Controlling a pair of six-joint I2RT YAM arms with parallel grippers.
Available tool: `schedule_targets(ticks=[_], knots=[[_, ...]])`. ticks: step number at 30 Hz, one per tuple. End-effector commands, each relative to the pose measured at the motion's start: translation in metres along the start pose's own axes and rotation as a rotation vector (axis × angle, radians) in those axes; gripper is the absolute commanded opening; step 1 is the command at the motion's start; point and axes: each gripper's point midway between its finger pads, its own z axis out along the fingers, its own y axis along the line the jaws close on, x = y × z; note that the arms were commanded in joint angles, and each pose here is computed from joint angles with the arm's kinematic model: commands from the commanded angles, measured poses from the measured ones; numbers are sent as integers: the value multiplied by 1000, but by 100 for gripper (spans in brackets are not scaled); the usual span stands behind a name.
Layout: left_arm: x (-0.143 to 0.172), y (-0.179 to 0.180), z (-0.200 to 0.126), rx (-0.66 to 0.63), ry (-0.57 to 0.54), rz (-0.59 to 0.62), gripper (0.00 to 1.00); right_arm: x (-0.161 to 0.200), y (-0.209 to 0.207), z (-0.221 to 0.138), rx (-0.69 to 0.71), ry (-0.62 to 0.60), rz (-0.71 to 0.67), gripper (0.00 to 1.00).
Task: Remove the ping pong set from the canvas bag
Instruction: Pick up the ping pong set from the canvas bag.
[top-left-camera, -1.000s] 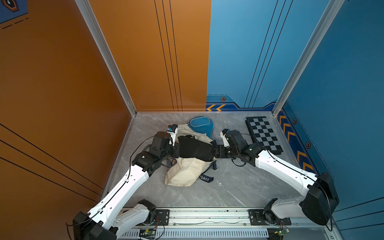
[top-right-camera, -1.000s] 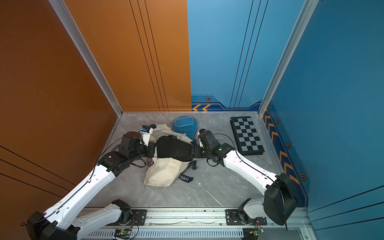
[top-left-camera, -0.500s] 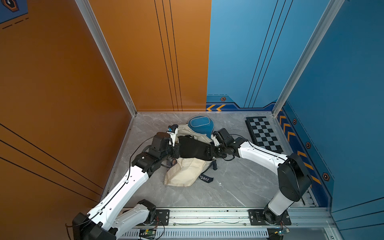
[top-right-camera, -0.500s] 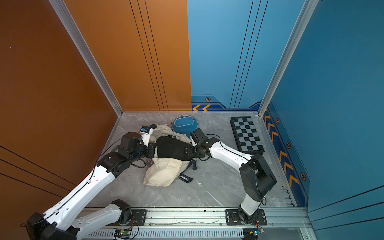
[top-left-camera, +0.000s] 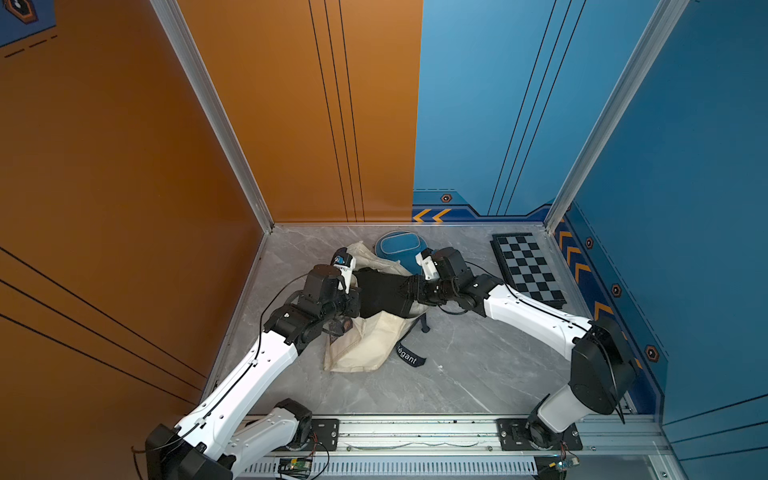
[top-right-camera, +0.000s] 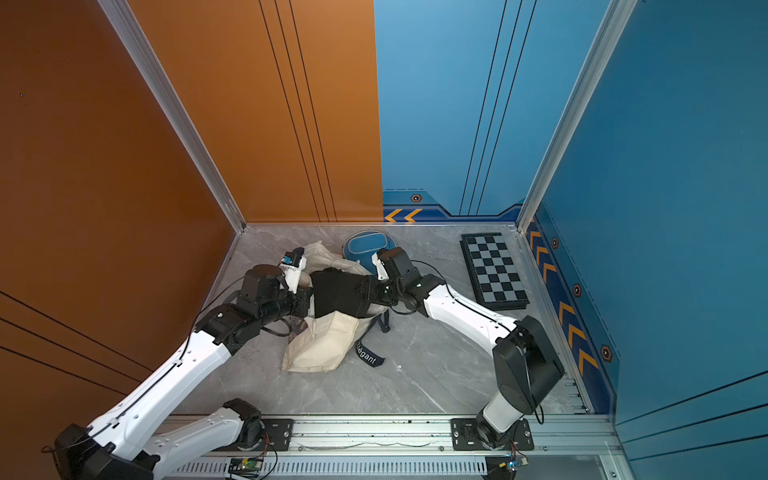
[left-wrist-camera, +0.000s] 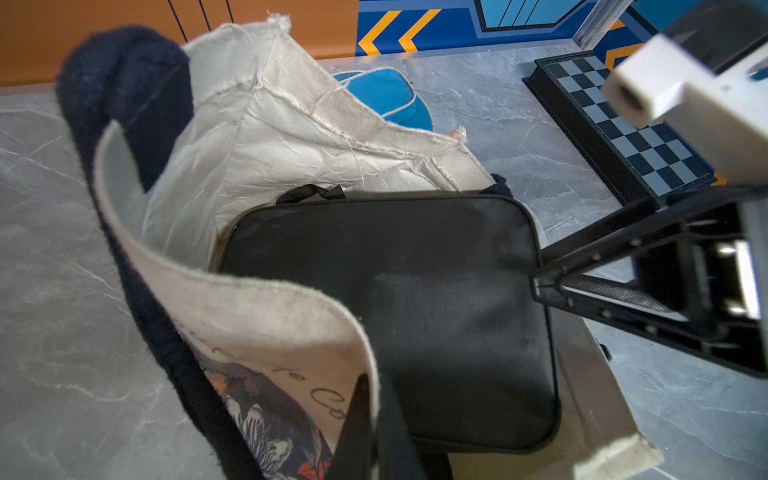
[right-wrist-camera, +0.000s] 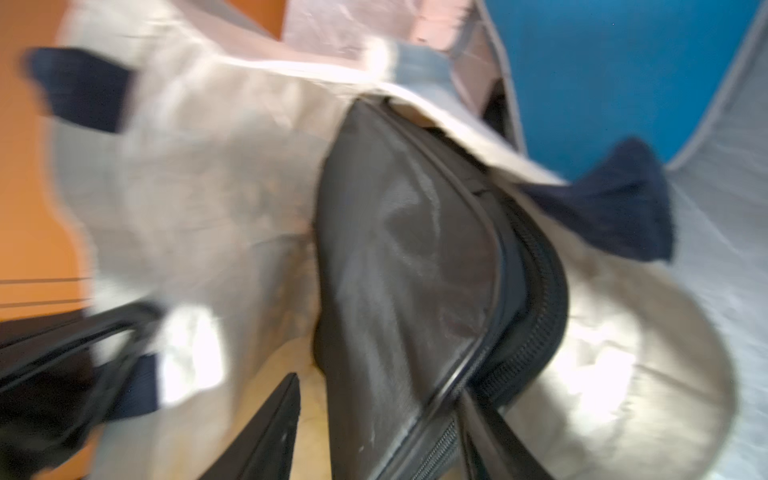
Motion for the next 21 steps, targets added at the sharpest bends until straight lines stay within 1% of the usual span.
schedule_targets(ticks=[1, 4, 9, 12, 13, 16, 20, 21], knots=[[-6, -11, -1, 49, -24, 0, 0, -3, 58, -11, -150, -23, -68, 59], [-5, -11, 0, 49, -21, 0, 0, 1, 60, -10, -127, -28, -96, 59], [-6, -12, -1, 51, -25, 1, 0, 11, 33, 0, -8, -32, -110, 58], [-5, -12, -1, 52, -22, 3, 0, 14, 21, 5, 55, -42, -138, 53], [-5, -12, 0, 53, -20, 3, 0, 15, 20, 7, 76, -49, -151, 51], [-5, -12, 0, 53, -20, 3, 0, 13, 19, 9, 104, -65, -172, 36], [-5, -13, -1, 54, -24, 5, 0, 9, 18, 8, 131, -91, -185, 19], [-5, -13, -2, 53, -24, 5, 0, 7, 18, 7, 135, -98, -186, 16]])
